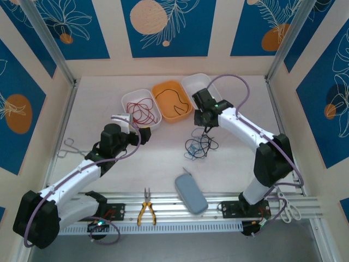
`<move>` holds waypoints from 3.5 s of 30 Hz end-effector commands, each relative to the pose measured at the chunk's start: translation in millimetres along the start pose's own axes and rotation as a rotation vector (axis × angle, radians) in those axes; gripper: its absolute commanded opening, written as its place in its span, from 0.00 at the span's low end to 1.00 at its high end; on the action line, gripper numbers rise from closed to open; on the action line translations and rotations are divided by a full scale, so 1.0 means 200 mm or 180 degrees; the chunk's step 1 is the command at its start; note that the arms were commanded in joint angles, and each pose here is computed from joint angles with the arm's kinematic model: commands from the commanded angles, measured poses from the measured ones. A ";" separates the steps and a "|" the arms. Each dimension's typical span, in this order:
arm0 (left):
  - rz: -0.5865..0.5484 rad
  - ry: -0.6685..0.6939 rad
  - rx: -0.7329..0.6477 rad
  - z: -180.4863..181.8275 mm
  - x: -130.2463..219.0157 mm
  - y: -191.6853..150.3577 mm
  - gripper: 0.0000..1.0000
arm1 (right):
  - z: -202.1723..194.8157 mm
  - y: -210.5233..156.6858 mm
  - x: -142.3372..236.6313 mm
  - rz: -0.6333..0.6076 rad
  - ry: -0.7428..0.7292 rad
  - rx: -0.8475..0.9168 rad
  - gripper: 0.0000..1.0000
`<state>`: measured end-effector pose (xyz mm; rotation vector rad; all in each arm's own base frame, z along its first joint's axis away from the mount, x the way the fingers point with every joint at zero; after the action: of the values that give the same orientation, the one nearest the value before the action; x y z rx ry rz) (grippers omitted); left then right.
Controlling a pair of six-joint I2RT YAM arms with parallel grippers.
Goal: Untangle the cables
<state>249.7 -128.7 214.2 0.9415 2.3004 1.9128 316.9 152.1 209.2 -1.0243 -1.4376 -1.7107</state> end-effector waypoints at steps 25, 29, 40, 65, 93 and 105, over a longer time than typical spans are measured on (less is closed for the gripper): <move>0.0090 -0.0205 0.0220 -0.03 -0.09 -0.04 1.00 | -0.42 -0.46 -0.12 0.0555 0.0025 -0.0401 0.53; 0.0095 -0.0198 0.0225 -0.03 -0.08 -0.04 1.00 | -0.42 -0.45 -0.16 0.0650 -0.0002 -0.0450 0.53; 0.0112 -0.0191 0.0238 -0.03 -0.08 -0.05 1.00 | -0.37 -0.33 -0.27 0.0613 0.0115 -0.0460 0.54; 0.0123 -0.0203 0.0241 -0.03 -0.08 -0.05 1.00 | -0.30 -0.26 -0.39 0.0565 0.0575 -0.0380 0.23; 0.0281 -0.0554 0.0220 -0.10 -0.18 -0.08 1.00 | -0.30 -0.27 -0.14 0.0630 0.0963 -0.1421 0.68; 0.0312 -0.0572 0.0206 -0.11 -0.18 -0.09 1.00 | -0.22 -0.13 -0.31 0.0691 0.0848 -0.1591 0.78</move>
<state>261.1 -156.7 177.6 1.2118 2.3031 1.7685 305.8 110.3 138.8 -1.1109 -0.7483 -1.9724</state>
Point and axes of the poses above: each hand's point on the last joint's axis, 136 mm out from that joint toward the fingers, its own x axis back along the fingers, its own z axis along the line the jaws close on, y = z × x, the point moved 8 cm from there along x, back along the fingers, and after that the axes turned 3 degrees about -x, right-handed, at the moved point
